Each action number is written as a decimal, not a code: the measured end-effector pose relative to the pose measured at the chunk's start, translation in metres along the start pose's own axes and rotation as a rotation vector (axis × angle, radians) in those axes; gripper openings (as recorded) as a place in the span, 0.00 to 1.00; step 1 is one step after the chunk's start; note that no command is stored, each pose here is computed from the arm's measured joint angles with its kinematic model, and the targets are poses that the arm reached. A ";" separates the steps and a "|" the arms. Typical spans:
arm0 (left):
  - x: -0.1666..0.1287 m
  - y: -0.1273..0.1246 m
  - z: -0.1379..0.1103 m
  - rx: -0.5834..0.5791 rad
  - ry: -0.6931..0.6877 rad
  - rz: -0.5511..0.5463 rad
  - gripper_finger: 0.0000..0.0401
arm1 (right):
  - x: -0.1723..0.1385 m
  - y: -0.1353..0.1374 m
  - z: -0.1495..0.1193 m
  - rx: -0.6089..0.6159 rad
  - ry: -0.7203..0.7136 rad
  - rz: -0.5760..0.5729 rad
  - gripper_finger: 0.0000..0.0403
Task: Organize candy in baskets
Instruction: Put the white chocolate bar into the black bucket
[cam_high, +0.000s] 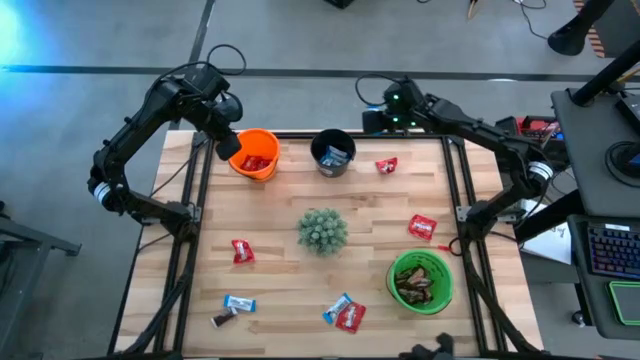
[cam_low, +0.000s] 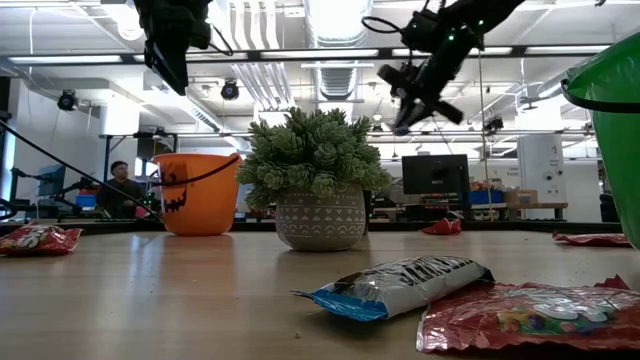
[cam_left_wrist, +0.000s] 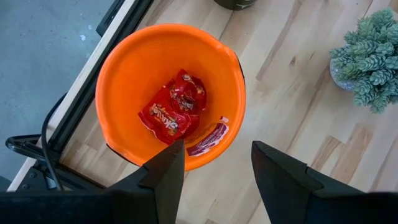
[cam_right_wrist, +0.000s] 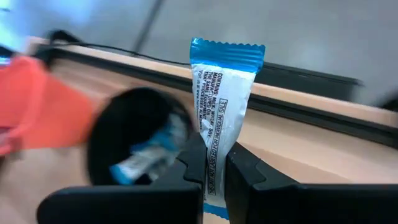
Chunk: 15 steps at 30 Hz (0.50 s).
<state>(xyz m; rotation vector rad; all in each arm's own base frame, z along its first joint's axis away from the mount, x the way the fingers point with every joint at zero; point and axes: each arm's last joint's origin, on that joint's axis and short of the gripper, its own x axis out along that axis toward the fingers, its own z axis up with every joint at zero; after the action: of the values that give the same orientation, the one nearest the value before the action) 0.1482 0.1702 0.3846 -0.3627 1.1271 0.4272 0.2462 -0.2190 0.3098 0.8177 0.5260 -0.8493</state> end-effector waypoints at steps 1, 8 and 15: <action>0.000 0.000 0.000 0.000 0.000 0.000 0.42 | 0.004 0.004 0.000 0.001 -0.005 0.029 0.04; 0.000 0.000 0.000 0.000 0.000 0.001 0.42 | 0.029 0.029 -0.001 -0.048 0.049 0.122 0.04; 0.000 0.000 0.000 0.000 0.000 0.000 0.42 | 0.050 0.052 -0.003 -0.124 0.103 0.183 0.04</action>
<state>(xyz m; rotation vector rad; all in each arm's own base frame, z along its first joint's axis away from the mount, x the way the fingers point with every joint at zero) 0.1481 0.1702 0.3846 -0.3626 1.1273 0.4276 0.3174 -0.2180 0.2946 0.7851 0.5792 -0.6033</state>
